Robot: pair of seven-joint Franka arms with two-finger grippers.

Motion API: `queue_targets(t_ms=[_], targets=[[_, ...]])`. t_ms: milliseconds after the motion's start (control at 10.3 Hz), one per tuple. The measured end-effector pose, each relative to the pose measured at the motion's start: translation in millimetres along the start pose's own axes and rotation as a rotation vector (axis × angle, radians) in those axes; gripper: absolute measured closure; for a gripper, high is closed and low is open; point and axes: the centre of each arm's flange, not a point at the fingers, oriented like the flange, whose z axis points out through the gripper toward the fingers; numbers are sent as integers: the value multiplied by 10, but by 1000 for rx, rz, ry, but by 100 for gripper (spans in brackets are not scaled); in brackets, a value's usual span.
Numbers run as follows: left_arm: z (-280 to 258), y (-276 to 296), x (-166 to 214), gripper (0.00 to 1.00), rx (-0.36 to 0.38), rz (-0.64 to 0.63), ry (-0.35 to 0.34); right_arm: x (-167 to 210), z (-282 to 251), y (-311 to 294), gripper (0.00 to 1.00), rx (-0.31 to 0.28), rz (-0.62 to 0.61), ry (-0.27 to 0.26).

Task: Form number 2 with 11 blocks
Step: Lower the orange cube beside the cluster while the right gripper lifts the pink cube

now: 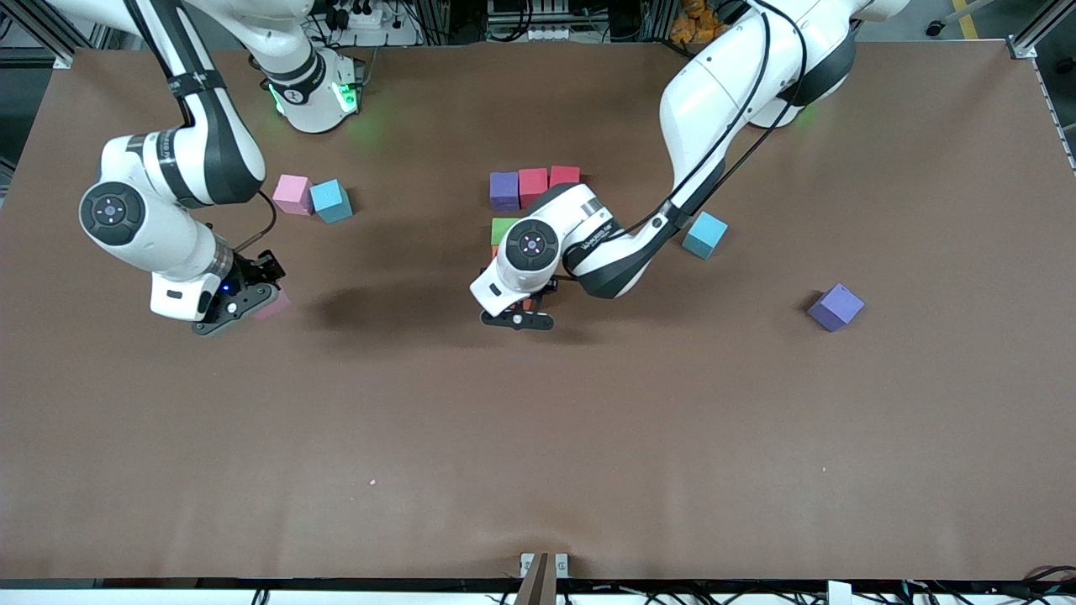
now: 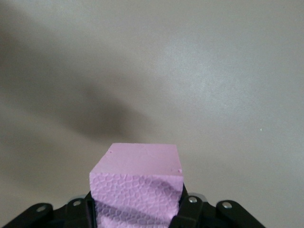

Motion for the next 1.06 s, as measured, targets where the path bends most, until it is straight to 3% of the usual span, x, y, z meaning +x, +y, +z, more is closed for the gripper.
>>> queue_targets(t_ms=[1064], targets=[[6, -11, 79, 41, -31, -16, -12, -3, -6, 10, 42, 1, 4, 1]])
